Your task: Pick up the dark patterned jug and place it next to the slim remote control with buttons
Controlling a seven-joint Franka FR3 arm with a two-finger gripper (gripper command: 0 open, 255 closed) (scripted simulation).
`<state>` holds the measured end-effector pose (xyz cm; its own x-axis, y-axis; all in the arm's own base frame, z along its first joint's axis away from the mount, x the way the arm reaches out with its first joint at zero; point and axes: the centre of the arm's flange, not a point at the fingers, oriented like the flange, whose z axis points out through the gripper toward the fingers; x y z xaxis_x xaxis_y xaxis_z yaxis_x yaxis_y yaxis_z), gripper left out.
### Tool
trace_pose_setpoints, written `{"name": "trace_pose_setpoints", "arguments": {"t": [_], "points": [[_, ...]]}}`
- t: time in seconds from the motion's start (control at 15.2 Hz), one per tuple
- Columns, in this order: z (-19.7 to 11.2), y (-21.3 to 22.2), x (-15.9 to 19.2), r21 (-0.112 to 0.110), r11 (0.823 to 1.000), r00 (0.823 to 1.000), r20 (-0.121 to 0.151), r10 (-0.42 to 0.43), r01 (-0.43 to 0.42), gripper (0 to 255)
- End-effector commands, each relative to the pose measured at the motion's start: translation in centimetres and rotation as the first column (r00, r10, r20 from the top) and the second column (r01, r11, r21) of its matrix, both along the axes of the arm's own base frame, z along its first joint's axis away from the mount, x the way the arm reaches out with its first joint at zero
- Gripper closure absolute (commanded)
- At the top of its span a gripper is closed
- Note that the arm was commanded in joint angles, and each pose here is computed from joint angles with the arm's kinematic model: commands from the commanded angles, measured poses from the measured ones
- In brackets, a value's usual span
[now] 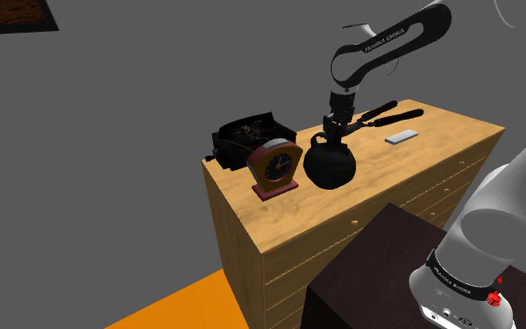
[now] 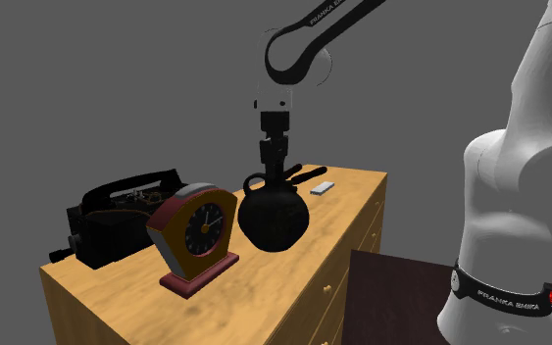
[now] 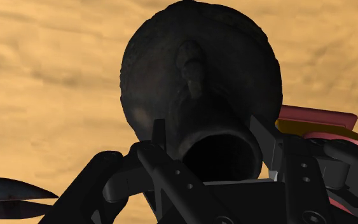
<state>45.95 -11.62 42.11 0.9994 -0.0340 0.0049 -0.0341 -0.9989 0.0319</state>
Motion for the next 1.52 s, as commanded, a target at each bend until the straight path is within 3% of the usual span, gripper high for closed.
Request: {"name": "trace_pose_setpoints", "arguments": {"t": [0.0, 0.2, 1.45], "points": [[0.0, 0.0, 0.0, 0.0, 1.0, 1.0, 0.0, 0.0, 0.0, 255], [0.0, 0.0, 0.0, 0.0, 1.0, 1.0, 0.0, 0.0, 0.0, 255], [10.0, 0.0, 0.0, 0.0, 1.0, 1.0, 0.0, 0.0, 0.0, 255]]}}
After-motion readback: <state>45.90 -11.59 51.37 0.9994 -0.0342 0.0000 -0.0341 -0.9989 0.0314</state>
